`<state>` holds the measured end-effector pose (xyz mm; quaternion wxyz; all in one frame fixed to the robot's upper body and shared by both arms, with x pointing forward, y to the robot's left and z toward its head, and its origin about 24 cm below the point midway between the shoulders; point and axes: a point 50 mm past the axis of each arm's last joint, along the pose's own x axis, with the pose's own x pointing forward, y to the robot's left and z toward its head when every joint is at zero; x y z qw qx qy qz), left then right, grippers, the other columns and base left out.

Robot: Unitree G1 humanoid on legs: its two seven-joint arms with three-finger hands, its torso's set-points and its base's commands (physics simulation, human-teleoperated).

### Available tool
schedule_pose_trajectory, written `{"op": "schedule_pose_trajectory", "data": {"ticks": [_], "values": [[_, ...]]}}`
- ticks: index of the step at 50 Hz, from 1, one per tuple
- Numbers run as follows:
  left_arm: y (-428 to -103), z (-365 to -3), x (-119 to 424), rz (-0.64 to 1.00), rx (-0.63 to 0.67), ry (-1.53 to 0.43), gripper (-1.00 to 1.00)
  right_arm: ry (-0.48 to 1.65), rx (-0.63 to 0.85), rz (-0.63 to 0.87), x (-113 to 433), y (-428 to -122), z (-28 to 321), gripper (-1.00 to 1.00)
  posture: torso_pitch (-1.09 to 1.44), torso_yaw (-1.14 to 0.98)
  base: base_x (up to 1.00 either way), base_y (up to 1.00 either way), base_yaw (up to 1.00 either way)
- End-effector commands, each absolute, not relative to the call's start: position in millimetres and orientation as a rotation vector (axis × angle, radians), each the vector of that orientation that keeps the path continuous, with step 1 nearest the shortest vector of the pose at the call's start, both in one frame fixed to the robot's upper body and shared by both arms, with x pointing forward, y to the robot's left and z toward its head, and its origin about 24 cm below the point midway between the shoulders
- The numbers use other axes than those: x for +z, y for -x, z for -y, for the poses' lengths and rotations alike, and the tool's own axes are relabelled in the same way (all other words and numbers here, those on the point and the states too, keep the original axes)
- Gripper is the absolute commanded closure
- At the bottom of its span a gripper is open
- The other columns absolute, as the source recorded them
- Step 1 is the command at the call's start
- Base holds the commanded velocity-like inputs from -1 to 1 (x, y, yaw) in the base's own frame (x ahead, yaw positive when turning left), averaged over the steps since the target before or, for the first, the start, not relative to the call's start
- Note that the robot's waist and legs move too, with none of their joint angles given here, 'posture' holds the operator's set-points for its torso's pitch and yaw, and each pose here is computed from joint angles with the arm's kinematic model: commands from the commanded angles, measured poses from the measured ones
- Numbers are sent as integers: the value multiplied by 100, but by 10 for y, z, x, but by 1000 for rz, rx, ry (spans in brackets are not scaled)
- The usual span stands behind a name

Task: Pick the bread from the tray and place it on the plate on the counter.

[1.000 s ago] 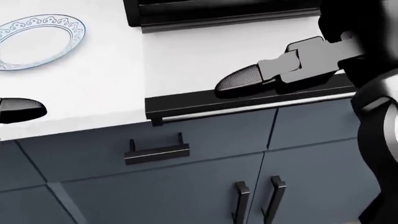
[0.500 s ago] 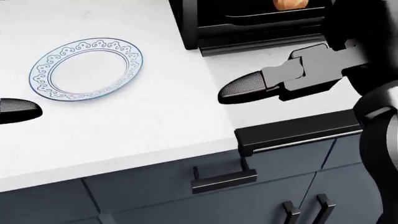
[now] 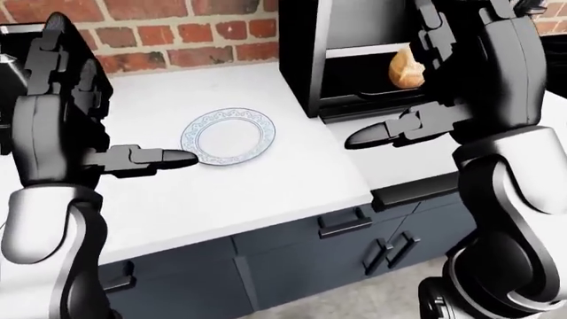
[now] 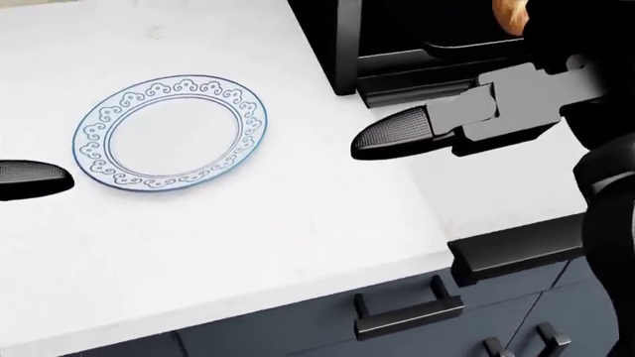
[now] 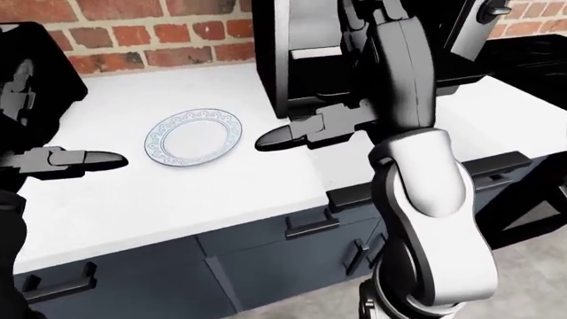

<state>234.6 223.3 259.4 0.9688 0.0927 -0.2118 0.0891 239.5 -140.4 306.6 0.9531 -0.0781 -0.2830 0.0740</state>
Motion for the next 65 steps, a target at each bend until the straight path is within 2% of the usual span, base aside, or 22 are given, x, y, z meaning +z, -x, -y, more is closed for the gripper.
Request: {"op": "schedule_pose_trajectory", "data": {"ticks": [1,47,65], "values": [[-2303,-2214,2709,494,178,-199,-100,162,134,630,3161,-2356,1417,-100,0,0,6,0,0],[-2275,-2244,2707,495,190,-206,-100,194,124,657,3223,-2308,1410,-100,0,0,0,0,0],[-2269,-2258,2702,495,195,-211,-100,194,125,661,3225,-2274,1404,-100,0,0,0,0,44]]}}
